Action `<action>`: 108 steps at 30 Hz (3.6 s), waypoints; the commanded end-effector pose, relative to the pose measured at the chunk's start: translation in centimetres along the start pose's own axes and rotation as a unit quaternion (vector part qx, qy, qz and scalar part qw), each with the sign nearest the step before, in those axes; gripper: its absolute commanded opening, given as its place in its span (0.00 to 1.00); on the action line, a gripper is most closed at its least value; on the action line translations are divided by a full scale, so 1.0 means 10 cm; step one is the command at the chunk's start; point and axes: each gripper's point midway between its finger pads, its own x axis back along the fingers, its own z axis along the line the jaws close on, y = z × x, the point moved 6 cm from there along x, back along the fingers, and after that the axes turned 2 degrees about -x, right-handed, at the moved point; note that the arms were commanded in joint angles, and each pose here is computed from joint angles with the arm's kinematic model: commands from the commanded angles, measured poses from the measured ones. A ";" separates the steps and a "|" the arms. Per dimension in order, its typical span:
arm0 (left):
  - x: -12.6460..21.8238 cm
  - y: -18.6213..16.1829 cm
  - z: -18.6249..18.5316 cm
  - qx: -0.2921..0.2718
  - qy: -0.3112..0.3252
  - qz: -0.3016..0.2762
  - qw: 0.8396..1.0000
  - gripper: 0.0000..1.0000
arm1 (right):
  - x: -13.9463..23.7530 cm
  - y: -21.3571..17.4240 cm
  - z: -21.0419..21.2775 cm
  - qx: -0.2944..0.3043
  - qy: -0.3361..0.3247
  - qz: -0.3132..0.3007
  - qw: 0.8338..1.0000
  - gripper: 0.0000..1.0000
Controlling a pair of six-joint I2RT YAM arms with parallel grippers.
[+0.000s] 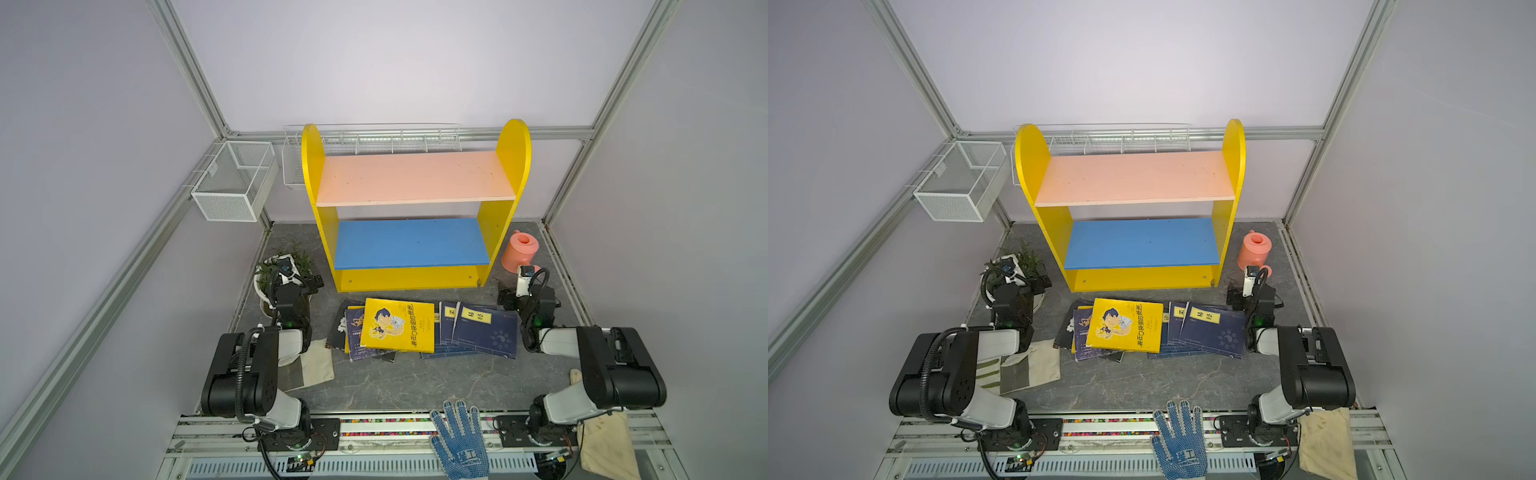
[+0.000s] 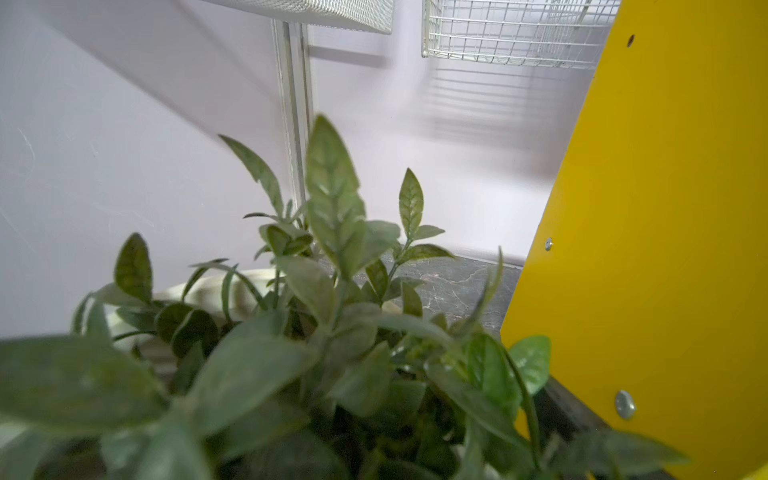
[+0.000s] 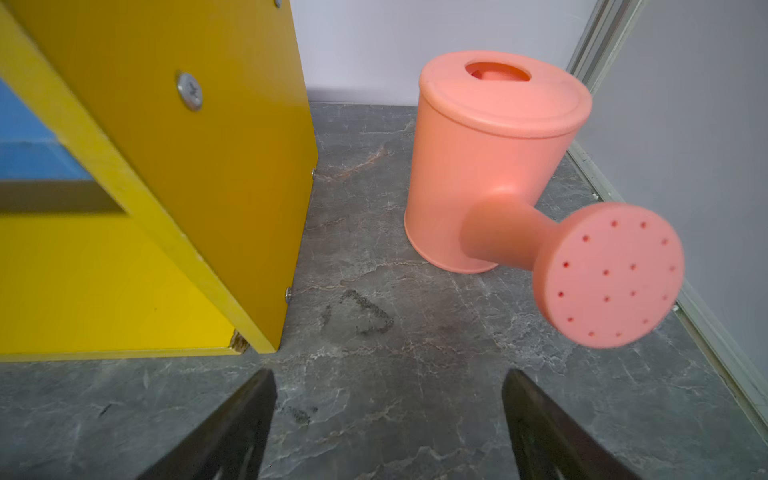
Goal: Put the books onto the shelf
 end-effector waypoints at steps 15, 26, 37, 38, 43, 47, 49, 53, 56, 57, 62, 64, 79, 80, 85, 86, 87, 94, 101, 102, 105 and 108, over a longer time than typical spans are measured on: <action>0.07 -0.46 0.05 -0.023 0.011 0.091 0.996 0.99 | 0.00 0.00 0.00 0.001 0.007 -0.006 1.000 0.88; 0.07 -0.46 0.05 -0.023 0.012 0.091 0.995 0.99 | 0.00 0.00 -0.01 0.001 0.007 -0.007 1.000 0.88; 0.07 -0.46 0.05 -0.024 0.011 0.091 0.995 0.99 | 0.00 0.00 -0.01 0.003 0.007 -0.007 1.000 0.88; 0.07 -0.46 0.05 -0.024 0.012 0.092 0.995 0.99 | 0.00 0.01 0.00 0.003 0.007 -0.007 1.000 0.88; 0.07 -0.45 0.04 -0.024 0.012 0.091 0.996 0.99 | 0.00 0.00 -0.01 0.002 0.006 -0.006 1.000 0.88; 0.07 -0.46 0.05 -0.024 0.012 0.092 0.995 0.99 | 0.00 0.01 -0.02 -0.001 0.009 -0.007 1.000 0.88; 0.07 -0.46 0.05 -0.024 0.012 0.092 0.995 0.99 | 0.01 0.01 -0.02 -0.003 0.012 -0.008 1.000 0.88; 0.07 -0.46 0.04 -0.024 0.011 0.092 0.995 0.99 | 0.01 0.01 -0.05 -0.009 0.020 -0.010 1.000 0.88; 0.07 -0.45 0.04 -0.024 0.012 0.092 0.995 0.99 | 0.01 0.01 -0.04 -0.007 0.022 -0.010 1.000 0.88; 0.07 -0.44 0.04 -0.026 0.013 0.088 0.996 0.99 | 0.02 0.01 -0.04 -0.006 0.021 -0.011 1.000 0.87; 0.11 -0.04 0.14 -0.004 0.101 0.159 0.982 0.99 | 0.13 0.34 -0.16 -0.045 -0.039 0.060 0.996 0.88; 0.18 0.05 0.19 0.008 0.130 0.184 0.974 0.99 | 0.18 0.47 -0.24 -0.089 -0.080 0.056 0.991 0.88; 1.24 0.29 -0.52 0.070 0.121 0.136 0.981 0.99 | 1.09 -0.07 -0.11 -0.400 -0.138 0.223 0.878 0.89; 1.25 0.30 -0.66 0.067 0.098 0.139 0.983 0.99 | 1.13 -0.14 -0.07 -0.402 -0.129 0.240 0.874 0.89; 1.21 0.36 -1.64 0.018 -0.098 0.176 0.979 0.99 | 1.28 -0.38 -0.01 -0.411 -0.107 0.283 0.860 0.90; 1.21 0.36 -1.87 -0.001 -0.145 0.188 0.971 0.99 | 1.29 -0.34 -0.02 -0.401 -0.098 0.278 0.867 0.89; 1.22 0.38 -2.10 -0.018 -0.194 0.197 0.961 0.99 | 1.29 -0.30 -0.02 -0.386 -0.089 0.276 0.875 0.89; 1.56 0.25 -3.43 -0.169 -0.429 0.214 0.861 0.99 | 1.23 -0.37 0.22 -0.319 0.024 0.404 0.857 0.89; 1.82 -0.14 -4.00 -0.217 -0.520 0.260 0.784 1.00 | 1.21 -0.56 0.34 -0.338 0.067 0.454 0.821 0.93; 1.81 -0.20 -4.03 -0.214 -0.520 0.268 0.782 0.99 | 1.21 -0.57 0.35 -0.339 0.069 0.456 0.820 0.93; 1.80 -0.37 -4.10 -0.220 -0.522 0.288 0.772 0.95 | 1.22 -0.60 0.35 -0.337 0.070 0.458 0.819 0.95; 1.75 -0.45 -4.12 -0.234 -0.506 0.298 0.775 0.85 | 1.20 -0.57 0.36 -0.335 0.080 0.454 0.822 0.98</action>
